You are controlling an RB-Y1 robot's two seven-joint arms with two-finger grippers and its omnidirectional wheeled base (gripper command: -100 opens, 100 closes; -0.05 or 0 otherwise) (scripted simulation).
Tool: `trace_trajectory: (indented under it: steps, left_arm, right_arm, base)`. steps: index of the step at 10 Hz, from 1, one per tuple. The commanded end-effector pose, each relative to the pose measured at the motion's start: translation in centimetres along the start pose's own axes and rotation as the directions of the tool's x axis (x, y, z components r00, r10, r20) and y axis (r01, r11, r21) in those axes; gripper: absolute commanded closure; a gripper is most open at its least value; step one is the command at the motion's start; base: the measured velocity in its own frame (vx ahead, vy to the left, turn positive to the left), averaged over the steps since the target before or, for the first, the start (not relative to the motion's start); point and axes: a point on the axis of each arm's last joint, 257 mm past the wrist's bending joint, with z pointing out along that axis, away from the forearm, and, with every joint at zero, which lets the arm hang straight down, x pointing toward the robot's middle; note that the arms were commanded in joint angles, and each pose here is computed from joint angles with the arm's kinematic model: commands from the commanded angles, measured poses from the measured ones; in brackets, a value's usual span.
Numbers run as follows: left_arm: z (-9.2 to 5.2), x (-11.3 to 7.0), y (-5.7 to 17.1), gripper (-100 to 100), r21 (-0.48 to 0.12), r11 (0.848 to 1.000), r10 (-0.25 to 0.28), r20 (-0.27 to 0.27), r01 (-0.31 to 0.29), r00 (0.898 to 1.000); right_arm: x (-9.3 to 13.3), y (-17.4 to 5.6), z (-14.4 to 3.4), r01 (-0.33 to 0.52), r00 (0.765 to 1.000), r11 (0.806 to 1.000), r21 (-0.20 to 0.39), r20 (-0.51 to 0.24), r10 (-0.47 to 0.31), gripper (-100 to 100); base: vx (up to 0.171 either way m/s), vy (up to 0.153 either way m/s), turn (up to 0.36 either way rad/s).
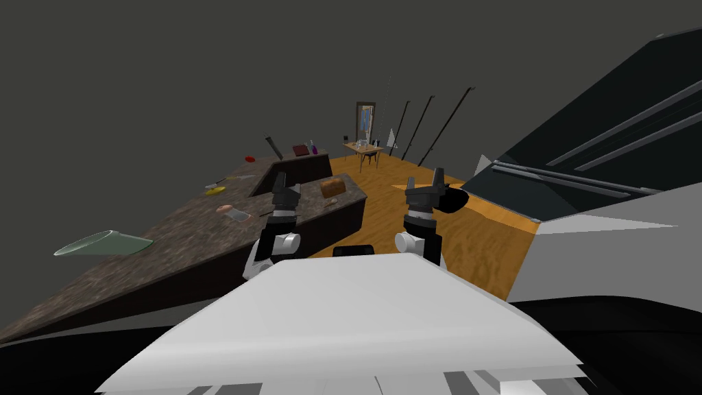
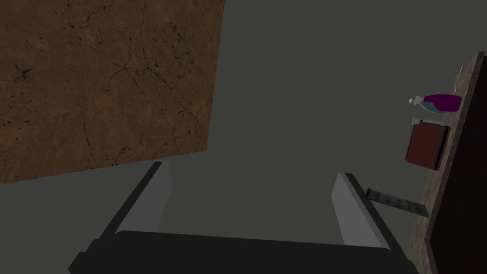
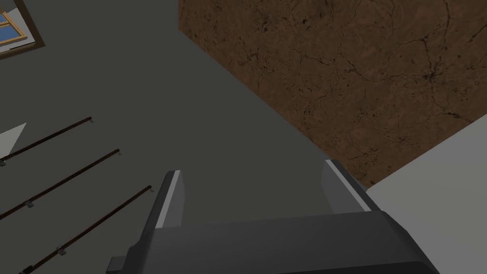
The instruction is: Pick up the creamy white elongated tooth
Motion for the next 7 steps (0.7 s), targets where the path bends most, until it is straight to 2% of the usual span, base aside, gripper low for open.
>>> trace_trajectory:
  steps: [1, 2, 3, 4, 5, 7]
  left_arm:
    - [0.1, -0.2, 1.2, -100, -0.047, 0.999, -0.01, 0.003, 0.01, 1.0]
    - [0.4, -0.5, 1.9, -100, -0.071, 0.997, -0.032, 0.008, 0.032, 0.999]
    - [0.3, -0.5, 2.5, -100, -0.096, 0.995, -0.031, 0.01, 0.032, 0.999]
    - [0.3, -0.6, 2.9, -100, -0.112, 0.993, -0.031, 0.01, 0.032, 0.999]
    - [0.5, -0.8, 3.7, -100, -0.138, 0.989, -0.054, 0.017, 0.056, 0.998]
    - [0.4, -0.8, 4.6, -100, -0.175, 0.983, -0.053, 0.019, 0.056, 0.998]
  right_arm:
    - [0.0, 0.0, 0.0, 0.0, 1.0, 1.0, 0.0, 0.0, 0.0, 0]
    - [0.0, 0.0, 0.0, 0.0, 1.0, 1.0, 0.0, 0.0, 0.0, 0]
    - [0.0, 0.0, 0.0, 0.0, 1.0, 1.0, 0.0, 0.0, 0.0, 0]
    - [0.0, 0.0, 0.0, 0.0, 1.0, 1.0, 0.0, 0.0, 0.0, 0]
    - [0.0, 0.0, 0.0, 0.0, 1.0, 1.0, 0.0, 0.0, 0.0, 0]
    - [0.0, 0.0, 0.0, 0.0, 1.0, 1.0, 0.0, 0.0, 0.0, 0]
  base:
    - [0.017, -0.093, 0.031]
    - [0.005, -0.128, 0.056]
    - [0.002, -0.108, 0.038]
    - [-0.002, -0.045, -0.004]
    - [0.008, -0.074, 0.049]
    - [0.01, -0.062, 0.023]
